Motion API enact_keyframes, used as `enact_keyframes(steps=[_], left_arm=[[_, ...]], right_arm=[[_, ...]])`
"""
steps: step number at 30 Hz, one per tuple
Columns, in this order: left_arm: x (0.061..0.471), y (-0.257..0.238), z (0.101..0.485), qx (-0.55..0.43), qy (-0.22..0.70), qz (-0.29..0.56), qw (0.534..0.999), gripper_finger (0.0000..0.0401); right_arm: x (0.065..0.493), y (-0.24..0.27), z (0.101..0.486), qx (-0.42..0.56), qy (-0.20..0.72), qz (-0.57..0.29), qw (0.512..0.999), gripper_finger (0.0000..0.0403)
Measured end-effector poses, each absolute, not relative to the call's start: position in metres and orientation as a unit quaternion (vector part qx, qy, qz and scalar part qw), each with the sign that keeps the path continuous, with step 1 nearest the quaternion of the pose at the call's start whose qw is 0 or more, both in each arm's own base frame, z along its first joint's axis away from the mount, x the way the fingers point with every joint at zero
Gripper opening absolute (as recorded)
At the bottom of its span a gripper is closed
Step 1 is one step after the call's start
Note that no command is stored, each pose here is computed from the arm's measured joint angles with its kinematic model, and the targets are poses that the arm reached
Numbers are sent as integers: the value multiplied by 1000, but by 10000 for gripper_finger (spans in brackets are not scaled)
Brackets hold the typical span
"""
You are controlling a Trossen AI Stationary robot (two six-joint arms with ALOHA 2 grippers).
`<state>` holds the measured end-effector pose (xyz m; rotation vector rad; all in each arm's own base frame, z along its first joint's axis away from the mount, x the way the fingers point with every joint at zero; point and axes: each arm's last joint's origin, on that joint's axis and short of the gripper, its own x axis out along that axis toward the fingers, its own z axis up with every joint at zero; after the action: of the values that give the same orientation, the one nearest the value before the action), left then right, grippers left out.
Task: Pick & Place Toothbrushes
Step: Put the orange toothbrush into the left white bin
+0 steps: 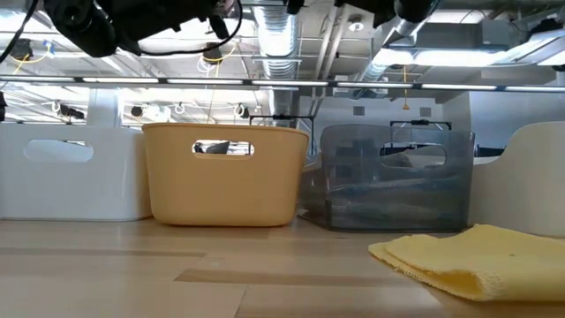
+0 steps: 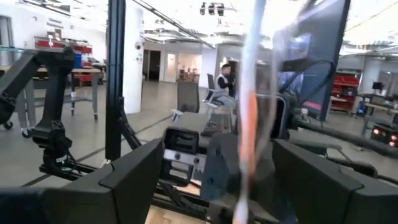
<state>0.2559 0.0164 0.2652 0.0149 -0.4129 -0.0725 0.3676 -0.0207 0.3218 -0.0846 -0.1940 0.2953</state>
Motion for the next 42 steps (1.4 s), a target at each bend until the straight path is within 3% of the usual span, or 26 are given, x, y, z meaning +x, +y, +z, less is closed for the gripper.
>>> enact_keyframes(steps=[19, 42], left_arm=[[257, 15, 263, 5, -194, -32, 981, 17], [258, 15, 259, 2, -173, -32, 984, 17]], right_arm=[[366, -18, 327, -54, -111, 141, 982, 298], [366, -20, 325, -73, -103, 135, 983, 221]])
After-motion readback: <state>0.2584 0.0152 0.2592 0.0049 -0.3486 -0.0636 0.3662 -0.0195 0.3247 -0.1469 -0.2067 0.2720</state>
